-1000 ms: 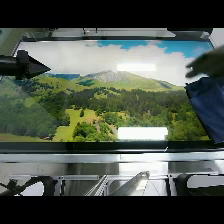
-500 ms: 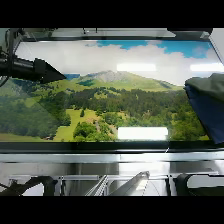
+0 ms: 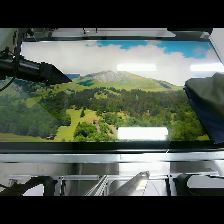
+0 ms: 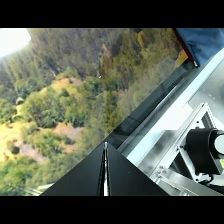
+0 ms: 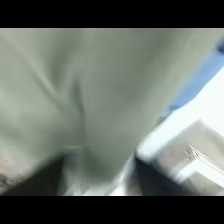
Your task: Fold the shirts.
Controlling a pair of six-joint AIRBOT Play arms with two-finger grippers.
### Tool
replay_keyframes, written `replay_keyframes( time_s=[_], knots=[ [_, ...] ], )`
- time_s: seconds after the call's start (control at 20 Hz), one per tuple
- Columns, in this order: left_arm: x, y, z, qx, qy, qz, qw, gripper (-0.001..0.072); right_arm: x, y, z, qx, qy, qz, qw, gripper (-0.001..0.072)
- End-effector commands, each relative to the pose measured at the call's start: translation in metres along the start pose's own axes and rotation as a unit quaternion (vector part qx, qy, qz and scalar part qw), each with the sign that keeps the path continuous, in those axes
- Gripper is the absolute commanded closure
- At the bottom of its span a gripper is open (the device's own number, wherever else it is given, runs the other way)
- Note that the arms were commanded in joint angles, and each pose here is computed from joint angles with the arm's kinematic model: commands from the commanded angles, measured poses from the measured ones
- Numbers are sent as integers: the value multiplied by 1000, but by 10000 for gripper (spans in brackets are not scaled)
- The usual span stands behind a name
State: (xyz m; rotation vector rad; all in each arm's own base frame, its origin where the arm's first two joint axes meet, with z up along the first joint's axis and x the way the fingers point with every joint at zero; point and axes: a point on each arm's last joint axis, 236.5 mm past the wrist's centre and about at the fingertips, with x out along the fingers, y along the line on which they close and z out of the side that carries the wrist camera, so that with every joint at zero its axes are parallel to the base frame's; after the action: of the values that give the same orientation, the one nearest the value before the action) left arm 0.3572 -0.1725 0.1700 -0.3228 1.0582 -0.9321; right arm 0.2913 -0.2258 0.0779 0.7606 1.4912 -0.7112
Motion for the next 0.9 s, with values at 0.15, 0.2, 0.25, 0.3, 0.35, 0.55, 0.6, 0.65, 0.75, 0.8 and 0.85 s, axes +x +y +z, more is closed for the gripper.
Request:
replay_keyframes(
  time_s=[0.15,0.2,0.25,0.3,0.35,0.55,0.6,0.65,0.75,0.8,0.85],
  knots=[
    [1,0,0,3,1,0,1000,692,35,-18,-19,7,59,-42,997,7],
    [1,0,0,3,1,0,1000,691,36,-17,-19,6,61,-40,997,6],
    [1,0,0,3,1,0,1000,692,37,-13,-18,4,59,-32,998,7],
    [1,0,0,3,1,0,1000,691,37,-6,-16,-1,56,-18,998,8],
    [1,0,0,3,1,-1,1000,692,37,5,-17,-13,57,3,998,21],
    [-6,-5,9,15,-12,5,1000,692,32,65,-36,-91,76,97,988,703],
    [-10,-9,15,25,-19,7,999,692,29,82,-43,-108,82,117,984,702],
    [-15,-14,21,31,-27,10,999,693,27,96,-52,-131,87,132,979,702],
    [-27,-28,27,42,-32,12,999,693,21,123,-70,-190,79,135,969,702],
    [-28,-33,23,46,-30,10,998,693,17,143,-81,-219,58,141,964,704],
    [-25,-39,13,37,-24,7,999,693,11,163,-97,-253,33,149,955,704]
  ],
)
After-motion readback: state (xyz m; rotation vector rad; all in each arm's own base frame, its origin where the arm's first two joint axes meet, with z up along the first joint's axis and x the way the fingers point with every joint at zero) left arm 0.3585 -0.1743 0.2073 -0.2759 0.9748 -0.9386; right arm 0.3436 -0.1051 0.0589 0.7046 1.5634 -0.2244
